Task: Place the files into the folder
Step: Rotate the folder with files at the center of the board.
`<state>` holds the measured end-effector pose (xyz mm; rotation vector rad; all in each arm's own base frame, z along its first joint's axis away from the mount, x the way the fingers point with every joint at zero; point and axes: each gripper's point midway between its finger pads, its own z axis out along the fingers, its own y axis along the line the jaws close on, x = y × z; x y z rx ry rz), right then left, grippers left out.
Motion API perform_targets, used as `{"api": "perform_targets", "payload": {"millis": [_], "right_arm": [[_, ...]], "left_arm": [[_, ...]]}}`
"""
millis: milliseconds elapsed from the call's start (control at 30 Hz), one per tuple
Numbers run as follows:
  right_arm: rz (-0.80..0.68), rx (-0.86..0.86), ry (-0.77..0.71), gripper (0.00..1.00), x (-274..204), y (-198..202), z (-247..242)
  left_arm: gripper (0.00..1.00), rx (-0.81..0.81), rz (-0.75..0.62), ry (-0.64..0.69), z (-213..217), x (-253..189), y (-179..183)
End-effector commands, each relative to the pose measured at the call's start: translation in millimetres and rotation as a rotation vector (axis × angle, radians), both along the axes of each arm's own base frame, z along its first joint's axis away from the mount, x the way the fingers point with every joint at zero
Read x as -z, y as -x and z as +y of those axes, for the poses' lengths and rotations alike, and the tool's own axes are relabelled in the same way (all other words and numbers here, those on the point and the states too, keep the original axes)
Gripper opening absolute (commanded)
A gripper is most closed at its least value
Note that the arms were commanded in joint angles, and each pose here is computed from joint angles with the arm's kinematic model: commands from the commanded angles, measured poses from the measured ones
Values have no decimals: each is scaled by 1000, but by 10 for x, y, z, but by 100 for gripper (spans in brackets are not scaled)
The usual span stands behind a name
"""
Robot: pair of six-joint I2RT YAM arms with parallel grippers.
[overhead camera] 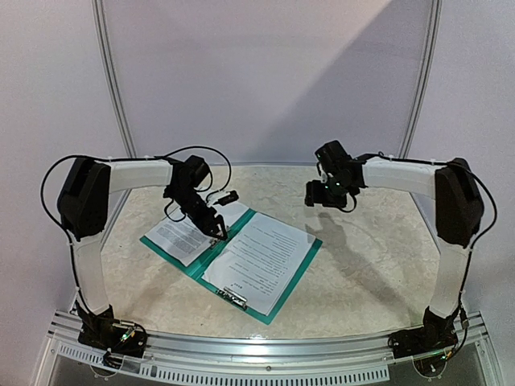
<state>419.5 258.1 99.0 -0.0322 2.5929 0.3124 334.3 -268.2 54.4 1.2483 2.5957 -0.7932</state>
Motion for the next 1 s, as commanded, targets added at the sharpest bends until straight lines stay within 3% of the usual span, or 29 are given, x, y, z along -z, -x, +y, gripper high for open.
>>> {"api": "perform_targets", "payload": {"millis": [0,133,400,600,867,967], "right_arm": [[162,-187,82,67,611,-42,212],[229,-211,78,59,941,-72,314],[354,-223,46,32,1345,402,257],[391,-243,-8,24,1369,947,292],[424,-343,-44,24,1351,1897,587],[438,-349,-33,24,1352,2232,607]], "left_arm": [[65,166,-9,-56,278,-440,422],[63,265,-17,-185,655,-535,745],[55,361,-55,-693,1971,29,1008],[51,218,-98,-830,2420,404,675],[51,166,-238,-851,2290,741,8],[51,204,-250,-840,2142,670,-176]]}}
